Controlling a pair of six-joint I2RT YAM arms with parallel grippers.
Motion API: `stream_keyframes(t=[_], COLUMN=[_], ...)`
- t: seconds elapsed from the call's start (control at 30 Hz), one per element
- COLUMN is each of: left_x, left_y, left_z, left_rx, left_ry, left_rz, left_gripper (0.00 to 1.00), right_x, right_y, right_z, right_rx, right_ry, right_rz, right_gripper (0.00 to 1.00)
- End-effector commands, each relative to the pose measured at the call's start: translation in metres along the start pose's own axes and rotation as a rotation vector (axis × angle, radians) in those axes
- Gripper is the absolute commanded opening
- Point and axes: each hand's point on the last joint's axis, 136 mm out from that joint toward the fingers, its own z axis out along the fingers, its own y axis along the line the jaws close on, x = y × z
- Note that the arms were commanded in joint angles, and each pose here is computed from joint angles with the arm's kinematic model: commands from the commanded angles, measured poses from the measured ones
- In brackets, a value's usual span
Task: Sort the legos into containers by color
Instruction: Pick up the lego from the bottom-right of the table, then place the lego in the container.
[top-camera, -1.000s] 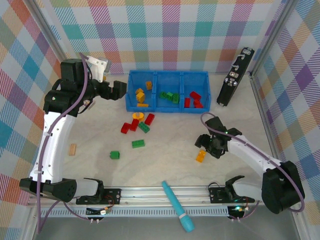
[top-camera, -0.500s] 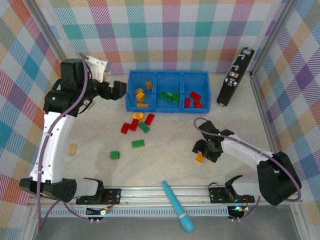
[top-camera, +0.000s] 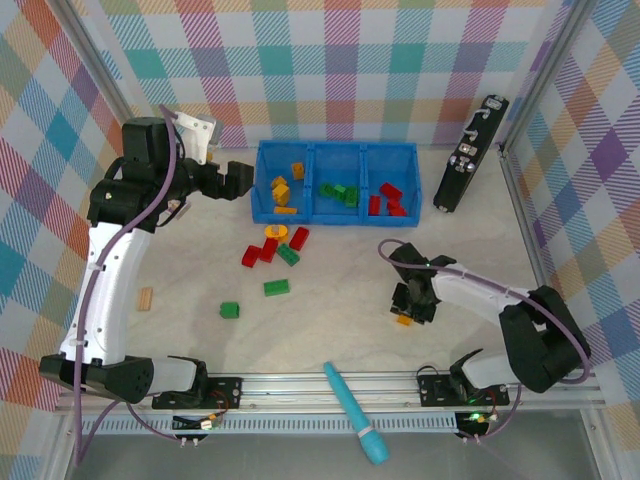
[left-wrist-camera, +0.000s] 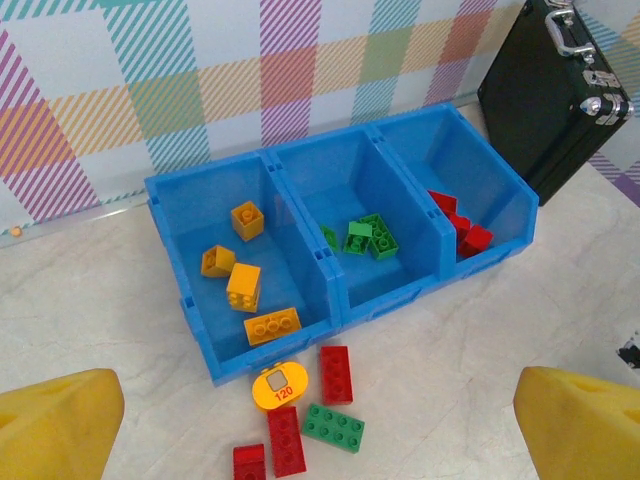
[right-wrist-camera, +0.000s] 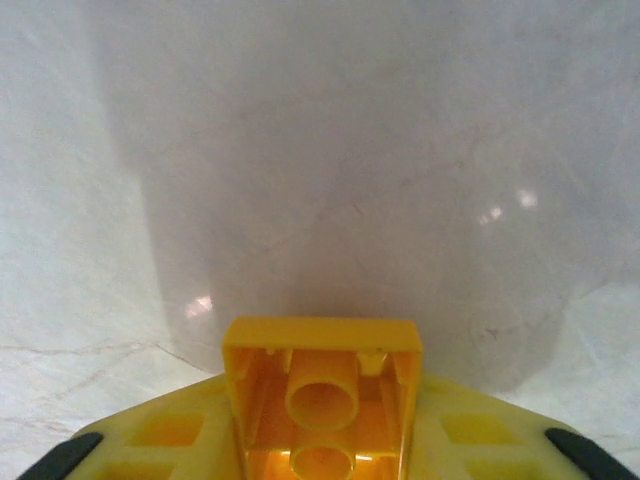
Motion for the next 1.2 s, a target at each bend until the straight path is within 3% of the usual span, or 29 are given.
stream_keyframes(t=[0.0,0.17,0.37,0.6,0.87,1.17], left_x=[-0.008,-0.007,-0.002,0.0,0.002,0.004], left_y=[-0.008,-0.004,-0.002,-0.001,-0.003,-0.002], left_z=[-0.004,-0.006,-0.007,-0.007,-0.005,0.002], left_rx=[0.019,-0.007,-0.019,-0.03,-0.013,-0.004], left_ry=[-0.023,-0.017,-0.019,-0.02,-0.024,-0.005], left_rz=[0.011,0.025,0.036,0.035,0.029,0.018], left_gripper=[1.0,1.0,1.0,1.0,1.0,1.0], right_x=[-0.032,-0.096,-0.183,-0.223,-0.215,-0.191], right_y=[0.025,0.089,0.213,0.343,0.427,0.453], right_z=[-0.02,-0.064,-0.136,-0.177,-0.15,-0.083], right_rx=[-0.008,-0.04,-0.24,-0.43,-0.518,-0.465], right_ry=[-0.099,-0.246,-0.516,-0.755,-0.824,-0.819], right_rz=[-0.105,-0.324,-0.573,-0.82,-1.004,-1.197], right_gripper=[0.34,0.31,0.29,0.29,0.29,0.33])
